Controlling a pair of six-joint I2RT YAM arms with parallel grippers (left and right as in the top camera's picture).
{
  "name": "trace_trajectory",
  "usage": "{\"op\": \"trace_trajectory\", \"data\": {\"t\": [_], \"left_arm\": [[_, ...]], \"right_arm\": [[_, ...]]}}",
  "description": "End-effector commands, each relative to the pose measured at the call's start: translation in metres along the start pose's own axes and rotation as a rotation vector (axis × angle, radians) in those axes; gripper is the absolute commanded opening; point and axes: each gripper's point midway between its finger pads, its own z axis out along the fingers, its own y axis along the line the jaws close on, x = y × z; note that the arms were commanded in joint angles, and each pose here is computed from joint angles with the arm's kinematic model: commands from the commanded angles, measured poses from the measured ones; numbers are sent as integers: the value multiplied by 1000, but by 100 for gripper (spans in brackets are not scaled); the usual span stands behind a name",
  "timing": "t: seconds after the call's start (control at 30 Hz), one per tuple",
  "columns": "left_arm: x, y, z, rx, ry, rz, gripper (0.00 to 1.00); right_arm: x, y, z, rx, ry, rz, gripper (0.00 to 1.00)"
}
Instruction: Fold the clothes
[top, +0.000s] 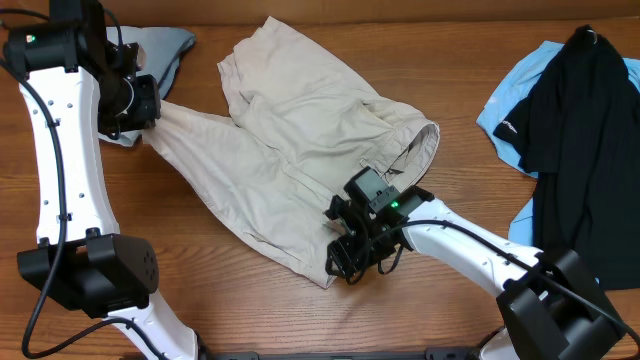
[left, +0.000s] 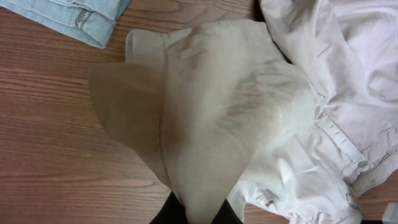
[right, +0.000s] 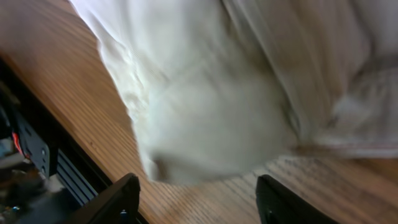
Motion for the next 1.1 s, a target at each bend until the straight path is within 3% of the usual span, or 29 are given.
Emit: {"op": "trace_trajectory", "data": {"t": [0.0,0.1,0.17,0.37,0.57,0.63,0.73,0.9,1.07], "left_arm": [[0,-5,-7,9,-24,26,4],[-1,-5,-7,8,-27,26,4],[-1,-5,-7,8,-27,26,4],[0,-5,-7,8,-26,27,4],[-1,-5,-7,8,-28,27,4],[-2,-5,-7,9,-34,27,4],[-5,-5,-7,8,-44,28,4],[-7,-5,-8,4,-51,29,4],[-14,-5,-8,6,-79,23,4]], "right_arm": [[-17,11,-16,-7,-44,-87,68],[-33,27,-33,-39,-73,-25,77],[-42,30,-39,-40,-95,119,85],[-23,18,-22,-11,5,523,94],[-9,16,1,5,50,644,97],[-23,22,4,-27,2,611,91],[-41,29,4,-69,-62,563,75],[-52,32,6,-99,-91,539,61],[-57,35,12,-132,-86,529,31]]}}
